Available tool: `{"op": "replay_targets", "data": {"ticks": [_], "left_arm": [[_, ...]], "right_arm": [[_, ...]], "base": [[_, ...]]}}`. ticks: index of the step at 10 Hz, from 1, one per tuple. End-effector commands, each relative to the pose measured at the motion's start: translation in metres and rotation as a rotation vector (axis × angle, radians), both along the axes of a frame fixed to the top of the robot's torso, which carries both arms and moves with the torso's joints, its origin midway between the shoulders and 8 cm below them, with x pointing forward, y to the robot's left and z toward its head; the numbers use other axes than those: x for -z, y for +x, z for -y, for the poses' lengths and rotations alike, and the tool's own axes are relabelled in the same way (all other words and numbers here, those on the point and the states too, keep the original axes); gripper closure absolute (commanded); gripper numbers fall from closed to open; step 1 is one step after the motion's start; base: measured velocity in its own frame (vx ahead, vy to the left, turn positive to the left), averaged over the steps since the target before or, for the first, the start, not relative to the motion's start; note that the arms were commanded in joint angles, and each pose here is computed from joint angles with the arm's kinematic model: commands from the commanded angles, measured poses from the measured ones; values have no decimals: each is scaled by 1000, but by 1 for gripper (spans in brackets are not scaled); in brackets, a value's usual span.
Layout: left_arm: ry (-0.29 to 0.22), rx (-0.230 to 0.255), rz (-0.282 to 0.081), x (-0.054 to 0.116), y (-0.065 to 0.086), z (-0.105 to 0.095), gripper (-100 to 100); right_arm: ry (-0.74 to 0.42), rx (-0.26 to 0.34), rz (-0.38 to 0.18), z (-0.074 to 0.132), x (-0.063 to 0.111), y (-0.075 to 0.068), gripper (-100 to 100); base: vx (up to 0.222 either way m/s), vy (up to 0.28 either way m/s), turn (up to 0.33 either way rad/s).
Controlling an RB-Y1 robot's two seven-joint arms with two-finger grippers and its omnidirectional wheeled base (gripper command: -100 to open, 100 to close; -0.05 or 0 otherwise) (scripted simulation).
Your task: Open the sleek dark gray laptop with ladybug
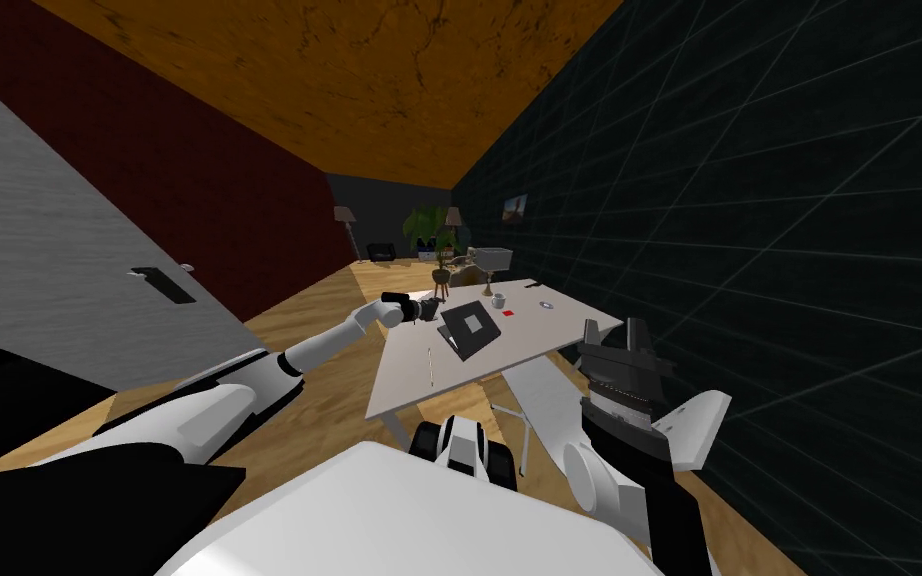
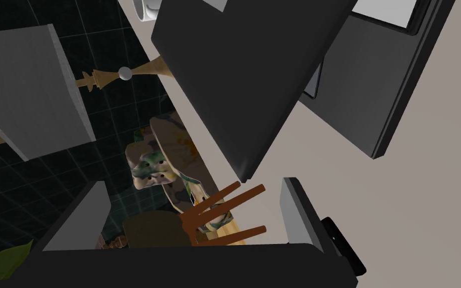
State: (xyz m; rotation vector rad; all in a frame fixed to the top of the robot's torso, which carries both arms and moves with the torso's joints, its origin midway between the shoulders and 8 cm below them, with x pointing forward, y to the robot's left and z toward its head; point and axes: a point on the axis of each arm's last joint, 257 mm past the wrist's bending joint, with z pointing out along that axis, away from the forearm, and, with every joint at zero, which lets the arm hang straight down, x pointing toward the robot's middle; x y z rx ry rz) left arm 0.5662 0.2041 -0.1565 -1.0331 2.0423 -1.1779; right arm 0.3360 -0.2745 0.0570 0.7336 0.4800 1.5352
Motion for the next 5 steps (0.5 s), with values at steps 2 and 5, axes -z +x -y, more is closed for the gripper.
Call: {"op": "replay_targets", "data": {"ticks": [2, 5], "left_arm": [[0, 0, 0, 0, 0, 0, 0], [0, 0, 0, 0, 0, 0, 0]], "right_arm": [[0, 0, 0, 0, 0, 0, 0], [0, 0, 0, 0, 0, 0, 0]], "base": [[0, 0, 0], [0, 0, 0]]}}
